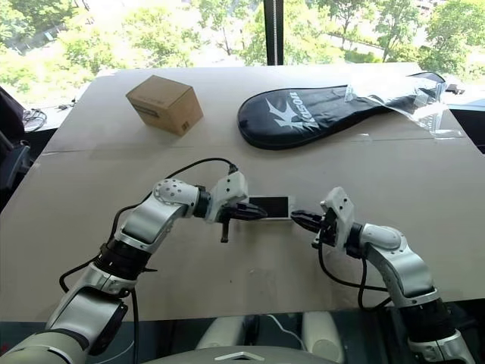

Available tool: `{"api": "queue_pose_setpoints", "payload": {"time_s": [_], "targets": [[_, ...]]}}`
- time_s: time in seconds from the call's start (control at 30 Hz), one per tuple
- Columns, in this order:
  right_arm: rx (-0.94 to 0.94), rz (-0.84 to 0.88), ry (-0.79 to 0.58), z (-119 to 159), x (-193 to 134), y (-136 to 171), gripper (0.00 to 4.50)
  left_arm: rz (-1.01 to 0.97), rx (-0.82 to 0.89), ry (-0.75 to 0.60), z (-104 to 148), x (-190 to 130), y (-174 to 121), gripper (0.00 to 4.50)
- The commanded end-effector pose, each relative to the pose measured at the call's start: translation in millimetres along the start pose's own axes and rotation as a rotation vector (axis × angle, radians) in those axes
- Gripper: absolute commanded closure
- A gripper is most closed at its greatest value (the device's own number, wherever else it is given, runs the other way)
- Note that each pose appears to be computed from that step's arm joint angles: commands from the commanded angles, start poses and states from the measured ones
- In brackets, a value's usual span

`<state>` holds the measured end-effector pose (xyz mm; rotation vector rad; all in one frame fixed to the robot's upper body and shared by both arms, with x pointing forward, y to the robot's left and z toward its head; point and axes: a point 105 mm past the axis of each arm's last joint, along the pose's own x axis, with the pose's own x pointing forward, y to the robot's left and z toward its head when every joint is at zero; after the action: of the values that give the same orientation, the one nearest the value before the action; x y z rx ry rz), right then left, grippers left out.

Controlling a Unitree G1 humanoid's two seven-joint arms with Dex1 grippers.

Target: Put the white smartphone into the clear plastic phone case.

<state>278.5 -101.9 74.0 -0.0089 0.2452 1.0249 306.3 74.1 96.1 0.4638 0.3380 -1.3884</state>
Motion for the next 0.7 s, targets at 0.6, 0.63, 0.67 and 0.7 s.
{"api": "queue_pose_setpoints", "payload": {"time_s": [0.6,0.63,0.67,0.7], "targets": [[0.265,0.089,0.36,-86,26,5,4.39,0.106,-0.047,0.075,-40,-9,10,4.5],[0.268,0.082,0.385,-90,25,4,4.39,0.104,-0.047,0.076,-41,-8,10,4.5],[0.258,0.083,0.41,-94,24,4,4.39,0.103,-0.049,0.076,-41,-8,9,4.5],[0.252,0.073,0.442,-98,22,3,4.39,0.103,-0.05,0.076,-42,-8,8,4.5]]}}
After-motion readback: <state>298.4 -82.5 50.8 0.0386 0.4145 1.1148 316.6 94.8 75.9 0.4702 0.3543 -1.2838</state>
